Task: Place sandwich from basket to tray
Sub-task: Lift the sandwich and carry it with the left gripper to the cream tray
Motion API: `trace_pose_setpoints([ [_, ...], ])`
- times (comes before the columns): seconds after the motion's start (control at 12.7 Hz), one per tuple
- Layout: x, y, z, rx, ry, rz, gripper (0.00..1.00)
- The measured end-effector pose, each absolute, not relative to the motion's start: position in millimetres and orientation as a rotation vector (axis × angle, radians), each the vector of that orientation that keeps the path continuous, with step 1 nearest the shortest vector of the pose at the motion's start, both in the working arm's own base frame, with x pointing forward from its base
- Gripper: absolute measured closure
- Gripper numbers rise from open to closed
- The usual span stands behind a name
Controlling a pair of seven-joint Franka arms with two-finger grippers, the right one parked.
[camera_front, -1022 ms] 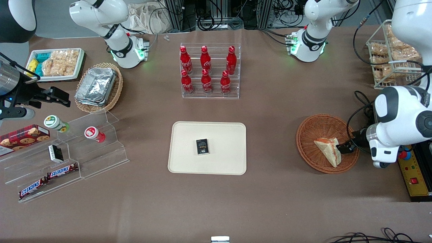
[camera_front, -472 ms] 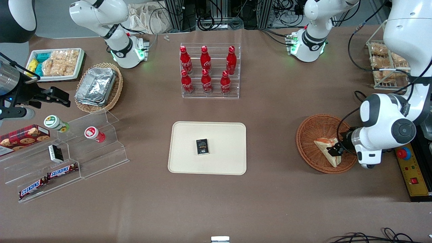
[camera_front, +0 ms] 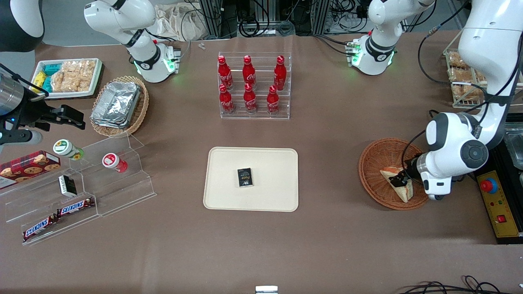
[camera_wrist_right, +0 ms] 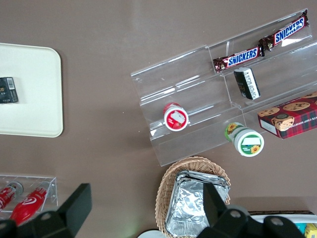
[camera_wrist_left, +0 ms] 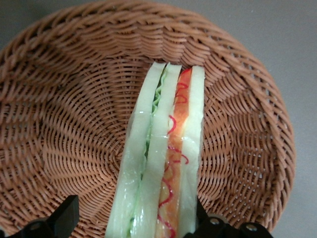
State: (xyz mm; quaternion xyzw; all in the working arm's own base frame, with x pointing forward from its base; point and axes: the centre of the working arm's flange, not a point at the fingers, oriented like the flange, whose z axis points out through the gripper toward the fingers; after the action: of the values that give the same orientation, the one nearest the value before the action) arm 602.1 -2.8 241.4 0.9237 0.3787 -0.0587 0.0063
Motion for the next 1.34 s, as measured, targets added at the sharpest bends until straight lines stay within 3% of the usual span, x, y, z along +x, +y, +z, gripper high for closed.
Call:
trace_pose_setpoints([
  [0.08, 601.8, -2.9, 241.0, 2.890, 1.184, -0.182, 0.04],
  [0.31, 604.2, -2.9, 243.6, 2.887, 1.182, -0.164, 0.42],
  [0.47, 608.3, -2.3, 249.3, 2.888, 1.181, -0.150, 0.60],
  [0.71, 617.2, -1.9, 273.1, 2.920, 1.175, -0.210, 0.67],
  [1.02, 634.1, -27.4, 366.6, 3.020, 0.986, -0.272, 0.80],
  [1.34, 640.1, -115.9, 457.0, 3.067, 0.598, -0.201, 0.80],
])
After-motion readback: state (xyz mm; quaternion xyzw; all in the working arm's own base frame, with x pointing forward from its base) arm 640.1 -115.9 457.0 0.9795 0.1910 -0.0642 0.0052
